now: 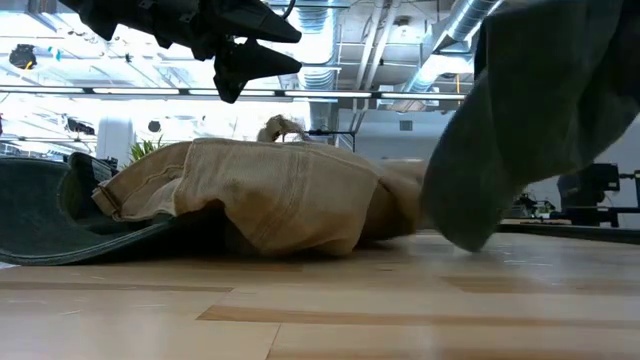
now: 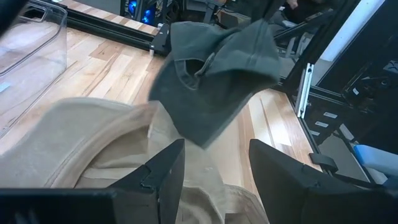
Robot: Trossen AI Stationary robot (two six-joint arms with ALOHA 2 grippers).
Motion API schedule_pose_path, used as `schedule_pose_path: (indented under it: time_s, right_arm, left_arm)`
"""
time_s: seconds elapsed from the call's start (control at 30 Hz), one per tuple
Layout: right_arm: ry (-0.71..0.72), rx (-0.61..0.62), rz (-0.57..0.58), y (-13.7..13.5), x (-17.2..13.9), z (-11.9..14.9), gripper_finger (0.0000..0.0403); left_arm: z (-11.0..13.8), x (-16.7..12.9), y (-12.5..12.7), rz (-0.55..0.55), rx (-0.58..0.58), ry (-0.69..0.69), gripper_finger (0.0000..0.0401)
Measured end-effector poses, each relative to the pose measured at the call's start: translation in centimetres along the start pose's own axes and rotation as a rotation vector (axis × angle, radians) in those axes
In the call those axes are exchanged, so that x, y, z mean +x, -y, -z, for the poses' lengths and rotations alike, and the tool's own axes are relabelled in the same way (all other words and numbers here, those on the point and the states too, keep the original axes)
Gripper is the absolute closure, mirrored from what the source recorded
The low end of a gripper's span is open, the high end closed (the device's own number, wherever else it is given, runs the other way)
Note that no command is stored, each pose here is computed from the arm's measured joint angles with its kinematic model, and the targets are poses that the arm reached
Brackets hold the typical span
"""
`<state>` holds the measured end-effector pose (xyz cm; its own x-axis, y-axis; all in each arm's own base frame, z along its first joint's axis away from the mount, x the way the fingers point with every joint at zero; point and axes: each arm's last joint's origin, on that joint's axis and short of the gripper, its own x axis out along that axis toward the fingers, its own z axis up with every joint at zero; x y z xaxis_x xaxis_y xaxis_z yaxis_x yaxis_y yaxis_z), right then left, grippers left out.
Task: Pick & Place hat
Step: Put the right black cap into the right transparent bin
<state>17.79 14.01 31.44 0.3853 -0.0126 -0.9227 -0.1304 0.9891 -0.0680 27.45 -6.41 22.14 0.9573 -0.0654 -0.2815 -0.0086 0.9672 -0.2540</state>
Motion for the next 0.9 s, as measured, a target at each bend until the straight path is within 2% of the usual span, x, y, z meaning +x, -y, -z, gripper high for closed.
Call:
schedule_pose_path:
  time_s: [0.27,0.4,0.6,0.73,0.9]
  right_arm:
    - [0.073,0.033,-0.023,1.3,-2.0,0.4,0.0402]
    - [0.115,0.016,0.003,1.7,-2.6,0.6,0.0403]
    - [0.172,0.030,0.050,2.7,-3.2,0.6,0.0403]
    - [0.217,0.040,0.081,3.4,-3.1,-0.1,0.0403]
    - [0.297,0.074,0.090,4.4,-2.9,-1.6,0.0403]
  left_arm:
    - [0.0,0.0,0.0,0.000,0.004,0.000,0.0224]
    - [-0.2,0.0,0.0,0.004,0.068,0.017,0.0224]
    - [-1.5,0.0,-0.2,0.009,0.176,0.140,0.0224]
    - [-1.6,0.0,-0.3,0.003,0.224,0.152,0.0224]
    - [-1.6,0.0,-0.3,0.003,0.230,0.152,0.0224]
